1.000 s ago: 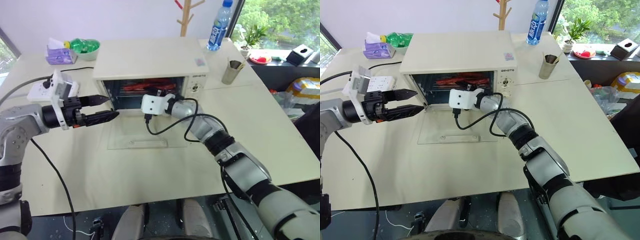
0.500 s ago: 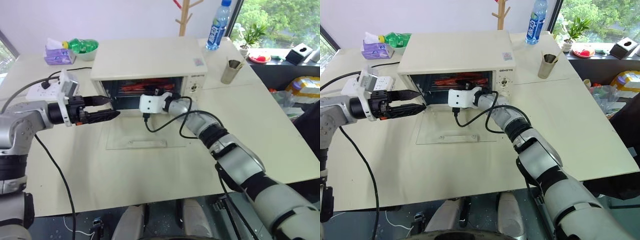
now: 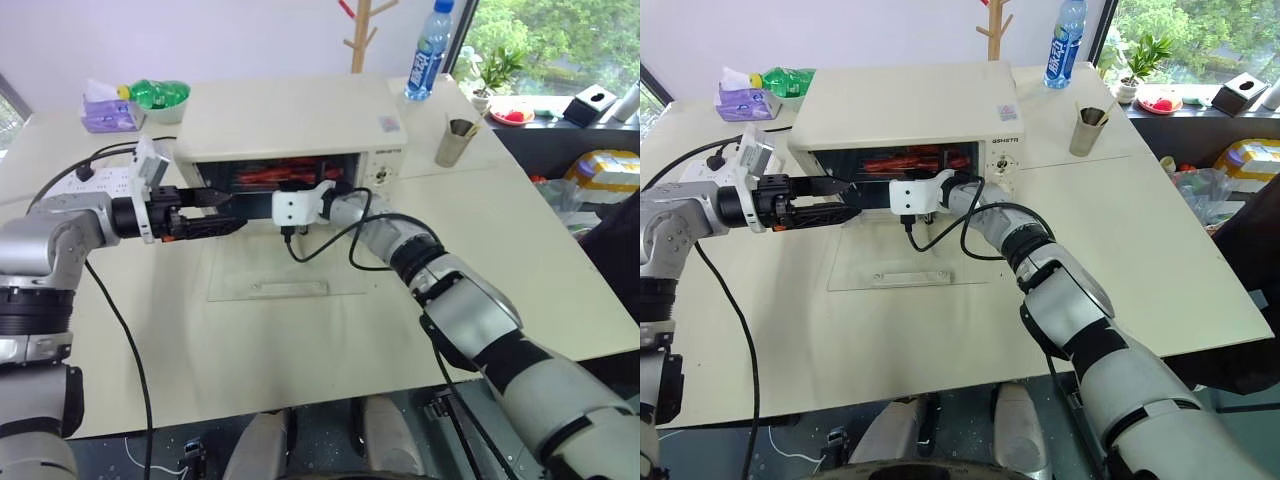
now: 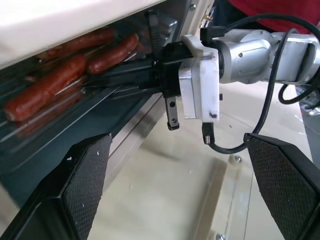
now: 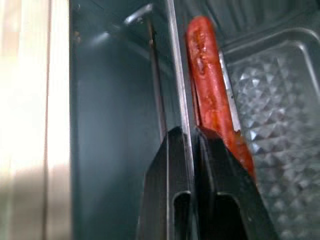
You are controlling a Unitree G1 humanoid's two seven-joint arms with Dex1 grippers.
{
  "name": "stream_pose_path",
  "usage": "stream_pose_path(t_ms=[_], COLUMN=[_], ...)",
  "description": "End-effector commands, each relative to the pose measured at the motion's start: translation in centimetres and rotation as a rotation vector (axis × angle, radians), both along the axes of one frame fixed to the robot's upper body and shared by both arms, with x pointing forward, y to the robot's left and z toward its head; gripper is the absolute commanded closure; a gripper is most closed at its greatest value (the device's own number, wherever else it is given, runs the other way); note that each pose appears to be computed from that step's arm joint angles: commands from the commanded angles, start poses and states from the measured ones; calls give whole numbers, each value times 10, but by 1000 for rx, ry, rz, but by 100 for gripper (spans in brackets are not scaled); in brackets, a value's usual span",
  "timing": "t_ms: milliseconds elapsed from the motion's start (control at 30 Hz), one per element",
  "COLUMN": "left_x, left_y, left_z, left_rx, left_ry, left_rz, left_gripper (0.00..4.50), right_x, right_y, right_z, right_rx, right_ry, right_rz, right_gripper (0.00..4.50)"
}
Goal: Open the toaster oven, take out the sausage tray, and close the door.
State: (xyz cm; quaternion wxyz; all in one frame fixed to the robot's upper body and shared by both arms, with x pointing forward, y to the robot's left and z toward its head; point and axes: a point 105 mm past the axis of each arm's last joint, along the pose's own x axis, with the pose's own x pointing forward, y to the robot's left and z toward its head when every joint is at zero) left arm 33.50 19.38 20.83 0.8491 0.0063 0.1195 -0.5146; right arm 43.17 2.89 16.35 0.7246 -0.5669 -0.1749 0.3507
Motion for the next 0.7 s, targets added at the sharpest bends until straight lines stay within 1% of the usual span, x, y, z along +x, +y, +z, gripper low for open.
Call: stream_pose_path(t_ms=[33,167,367,700], left_x=[2,4,11,21], left_y=[1,3,8,7], left_z=[13,13,14,17], left_rx=[3,1,-2,-1], left_ry=[-55,-57,-55,-61], left_rz=[-9,-5,5,-4], left_gripper=[0,0,0,0], right_x=[4,4,-4,-28], right_y=[-4,-4,-6,-11], right_z=[-1,0,1,7], right_rx=[13,13,16,26], right_ry=[7,-6,-19,-52], right_rz=[-36,-26,34,102], right_gripper=[444,444,444,444])
